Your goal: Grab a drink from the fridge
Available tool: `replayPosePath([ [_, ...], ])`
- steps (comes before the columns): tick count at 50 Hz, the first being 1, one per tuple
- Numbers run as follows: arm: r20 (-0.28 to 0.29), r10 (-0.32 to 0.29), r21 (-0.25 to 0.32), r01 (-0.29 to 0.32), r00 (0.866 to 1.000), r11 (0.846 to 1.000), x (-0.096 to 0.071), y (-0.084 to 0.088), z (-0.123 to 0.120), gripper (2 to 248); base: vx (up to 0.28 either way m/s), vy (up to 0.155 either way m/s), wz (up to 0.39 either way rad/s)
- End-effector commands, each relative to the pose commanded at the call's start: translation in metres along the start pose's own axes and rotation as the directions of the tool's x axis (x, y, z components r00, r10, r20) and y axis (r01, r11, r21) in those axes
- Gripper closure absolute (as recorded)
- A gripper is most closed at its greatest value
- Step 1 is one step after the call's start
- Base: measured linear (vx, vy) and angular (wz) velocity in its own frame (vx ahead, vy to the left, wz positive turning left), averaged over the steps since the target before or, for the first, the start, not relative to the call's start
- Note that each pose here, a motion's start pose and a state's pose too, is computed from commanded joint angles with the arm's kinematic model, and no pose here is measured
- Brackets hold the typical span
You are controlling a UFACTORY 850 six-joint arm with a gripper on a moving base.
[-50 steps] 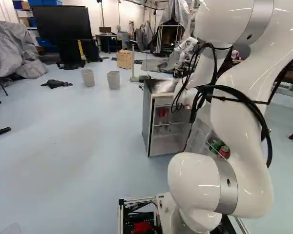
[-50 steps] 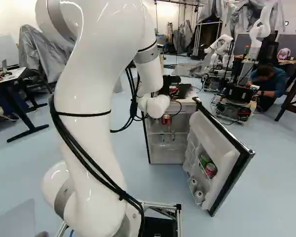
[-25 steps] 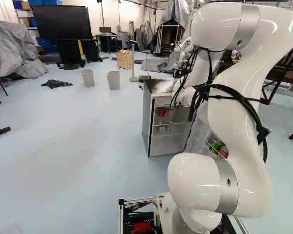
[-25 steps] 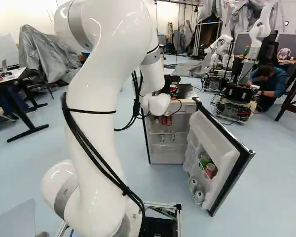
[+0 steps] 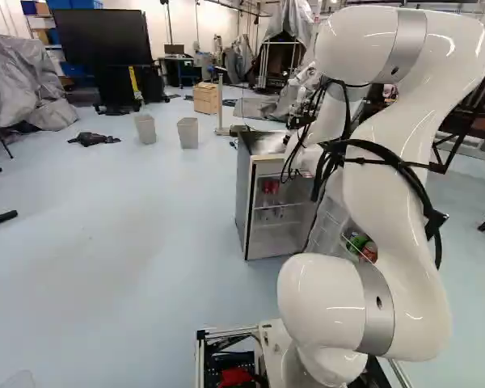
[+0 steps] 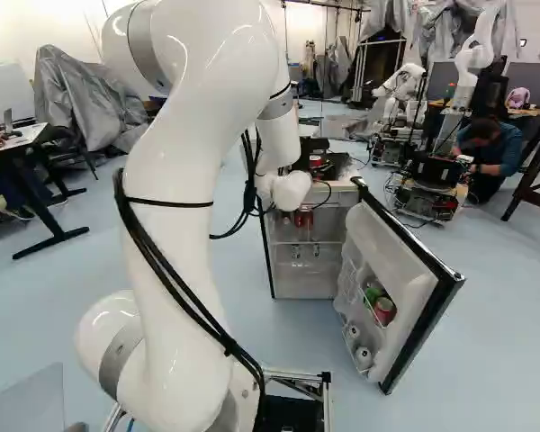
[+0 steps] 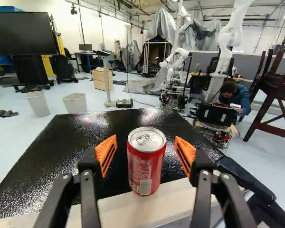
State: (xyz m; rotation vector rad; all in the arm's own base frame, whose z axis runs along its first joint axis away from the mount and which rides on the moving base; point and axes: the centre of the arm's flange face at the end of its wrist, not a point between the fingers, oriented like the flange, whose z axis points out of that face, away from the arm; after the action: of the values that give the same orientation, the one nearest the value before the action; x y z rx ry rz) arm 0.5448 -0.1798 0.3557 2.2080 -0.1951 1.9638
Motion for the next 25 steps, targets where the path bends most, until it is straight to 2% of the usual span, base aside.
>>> replayPosePath([
  [1, 0.000, 0.000, 0.000, 0.000, 1.000, 1.000, 0.000, 0.000, 0.000, 53, 0.000, 0.000, 0.000],
  [6, 0.002, 0.000, -0.001, 0.000, 1.000, 1.000, 0.000, 0.000, -0.003, 53, 0.000, 0.000, 0.000],
  [7, 0.003, 0.000, -0.001, 0.000, 1.000, 1.000, 0.000, 0.000, -0.004, 16, 0.000, 0.000, 0.000],
  [11, 0.007, 0.001, -0.003, -0.001, 1.000, 1.000, 0.000, 0.001, -0.010, 16, 0.000, 0.000, 0.000],
  [12, 0.008, 0.001, -0.003, -0.001, 1.000, 1.000, 0.000, 0.001, -0.011, 3, 0.000, 0.000, 0.000],
  [25, 0.024, 0.004, -0.010, -0.004, 1.000, 1.000, 0.001, 0.002, -0.037, 3, 0.000, 0.000, 0.000],
])
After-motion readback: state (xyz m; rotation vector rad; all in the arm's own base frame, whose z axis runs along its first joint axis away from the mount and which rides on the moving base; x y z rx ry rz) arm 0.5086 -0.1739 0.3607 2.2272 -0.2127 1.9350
